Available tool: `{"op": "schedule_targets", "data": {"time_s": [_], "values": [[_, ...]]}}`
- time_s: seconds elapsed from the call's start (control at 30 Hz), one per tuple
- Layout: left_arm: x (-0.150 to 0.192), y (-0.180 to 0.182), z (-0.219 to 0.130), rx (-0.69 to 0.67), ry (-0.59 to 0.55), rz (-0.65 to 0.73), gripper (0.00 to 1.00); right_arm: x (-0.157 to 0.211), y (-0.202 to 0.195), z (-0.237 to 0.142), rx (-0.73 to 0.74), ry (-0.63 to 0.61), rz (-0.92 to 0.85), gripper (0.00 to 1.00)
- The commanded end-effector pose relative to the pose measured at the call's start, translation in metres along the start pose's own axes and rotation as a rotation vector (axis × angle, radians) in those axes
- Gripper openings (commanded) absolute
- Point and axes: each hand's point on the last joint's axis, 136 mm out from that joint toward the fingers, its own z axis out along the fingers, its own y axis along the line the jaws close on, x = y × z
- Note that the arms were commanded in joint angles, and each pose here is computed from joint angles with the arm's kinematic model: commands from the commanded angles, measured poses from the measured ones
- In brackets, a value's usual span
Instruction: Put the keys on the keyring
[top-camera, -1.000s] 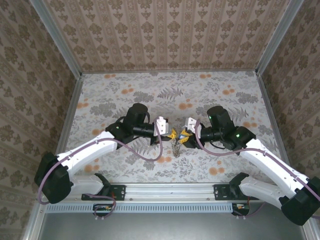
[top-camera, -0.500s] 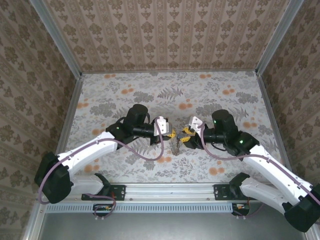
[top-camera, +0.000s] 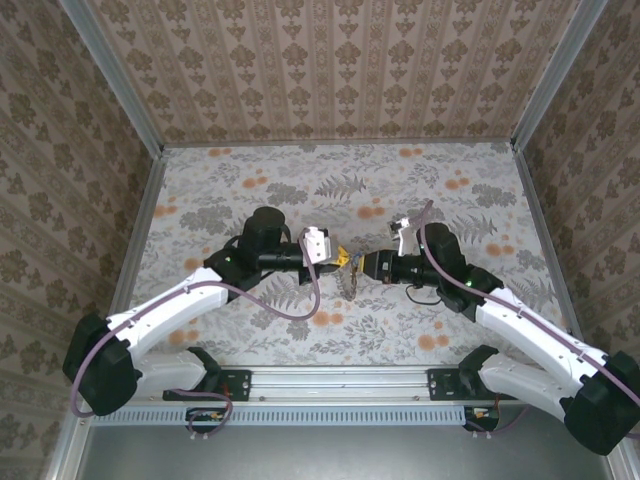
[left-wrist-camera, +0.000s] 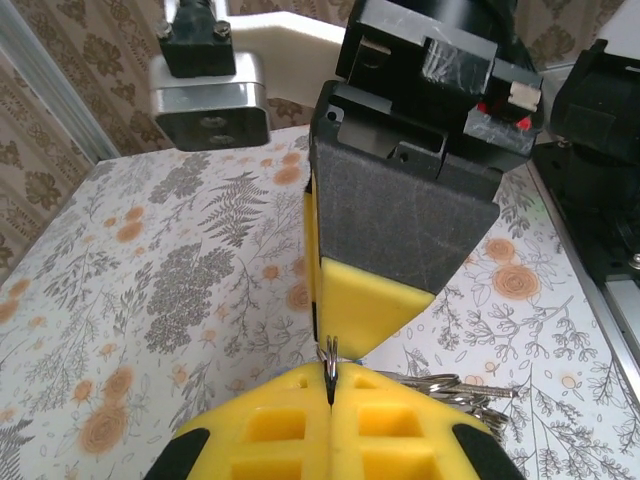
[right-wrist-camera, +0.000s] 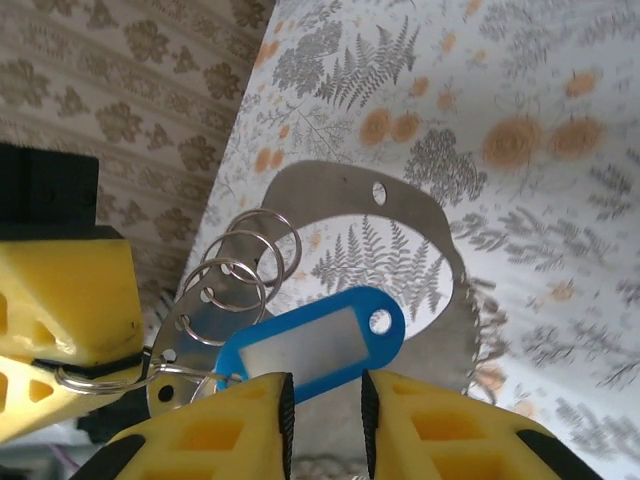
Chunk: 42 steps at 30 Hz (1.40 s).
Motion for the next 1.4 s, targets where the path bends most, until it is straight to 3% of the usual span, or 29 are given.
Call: {"op": "schedule_targets", "data": {"time_s": [0.0,0.17,0.5,0.77,1.07,1.23,1.37], "values": [[-0.013,0.007,-0.006,-0.033,-0.053,0.008,0.00,0.001,0.012,-0.002,-0.068,0.004,0.235,0.31],[-0.014,0.013,-0.008,-0.063,-0.068,-0.015,0.00,0.007,0.015,0.002,-0.137,-0.008,0.323,0.41],[-0.013,0.016,-0.009,-0.068,-0.073,-0.051,0.00,-0.006,0.030,0.005,-0.256,-0.082,0.357,0.42],[-0.012,0.025,-0.012,-0.095,-0.083,-0.085,0.00,0.000,0.021,0.004,-0.252,-0.097,0.381,0.56],[-0.019,0.025,-0.013,-0.078,-0.121,-0.103,0.00,-0.006,0.030,0.010,-0.335,-0.113,0.341,0.54],[-0.019,0.027,-0.015,-0.080,-0.121,-0.115,0.00,-0.010,0.050,0.010,-0.355,-0.105,0.228,0.55],[-0.022,0.027,-0.016,-0.075,-0.130,-0.122,0.00,-0.013,0.051,0.007,-0.309,-0.120,0.154,0.47]]}}
